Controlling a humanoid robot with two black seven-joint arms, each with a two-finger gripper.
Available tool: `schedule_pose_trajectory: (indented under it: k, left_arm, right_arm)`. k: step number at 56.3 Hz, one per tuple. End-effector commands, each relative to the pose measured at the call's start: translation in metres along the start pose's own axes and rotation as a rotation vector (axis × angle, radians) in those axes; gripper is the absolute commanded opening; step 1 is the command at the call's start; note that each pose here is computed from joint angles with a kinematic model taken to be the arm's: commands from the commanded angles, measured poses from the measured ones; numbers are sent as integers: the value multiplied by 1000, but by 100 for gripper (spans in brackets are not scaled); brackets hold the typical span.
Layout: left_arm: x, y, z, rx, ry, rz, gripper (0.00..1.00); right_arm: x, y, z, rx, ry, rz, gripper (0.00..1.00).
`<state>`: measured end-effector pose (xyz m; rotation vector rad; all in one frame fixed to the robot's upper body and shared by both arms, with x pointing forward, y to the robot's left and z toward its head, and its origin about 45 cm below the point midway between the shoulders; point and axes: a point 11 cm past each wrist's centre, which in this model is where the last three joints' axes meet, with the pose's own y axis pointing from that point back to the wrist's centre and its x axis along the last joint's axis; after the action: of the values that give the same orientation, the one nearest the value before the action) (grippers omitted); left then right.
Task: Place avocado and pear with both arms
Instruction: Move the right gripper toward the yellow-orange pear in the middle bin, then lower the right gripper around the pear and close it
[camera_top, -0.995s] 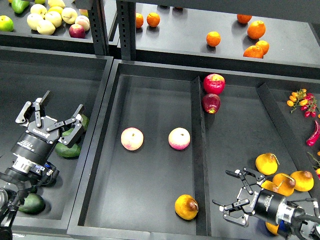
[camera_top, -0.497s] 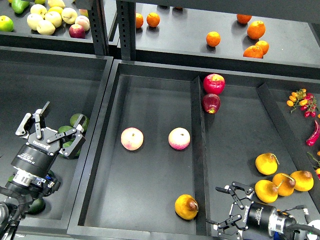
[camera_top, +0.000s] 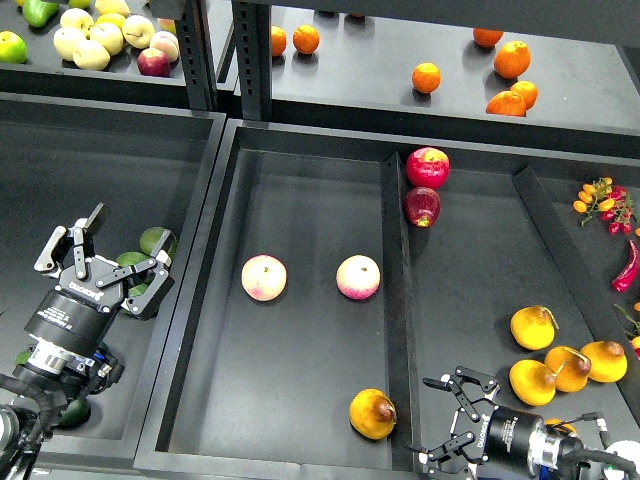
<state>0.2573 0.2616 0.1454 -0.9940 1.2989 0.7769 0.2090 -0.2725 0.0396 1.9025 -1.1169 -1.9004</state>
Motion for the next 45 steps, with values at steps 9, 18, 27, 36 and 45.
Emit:
schedule_pose_trajectory:
  k: [9,18,27,36,45]
  left_arm:
    - [0,0,0,0,0,0,99]
    - [0,0,-1,1,1,2,99]
    - [2,2,-1,1,3,6,99]
    - [3,4,-2,-1,5,11,99]
    - [4,5,-2,-2,7,14,99]
  right_arm:
    - [-4,-10,-4,-51,53,23,100]
    - [-2,-12,5,-77,51,29,100]
    - [1,-14,11,-99,52,39,100]
    - [2,-19,17,-114,52,42,100]
    - [3,-28,17,-108,39,45,100]
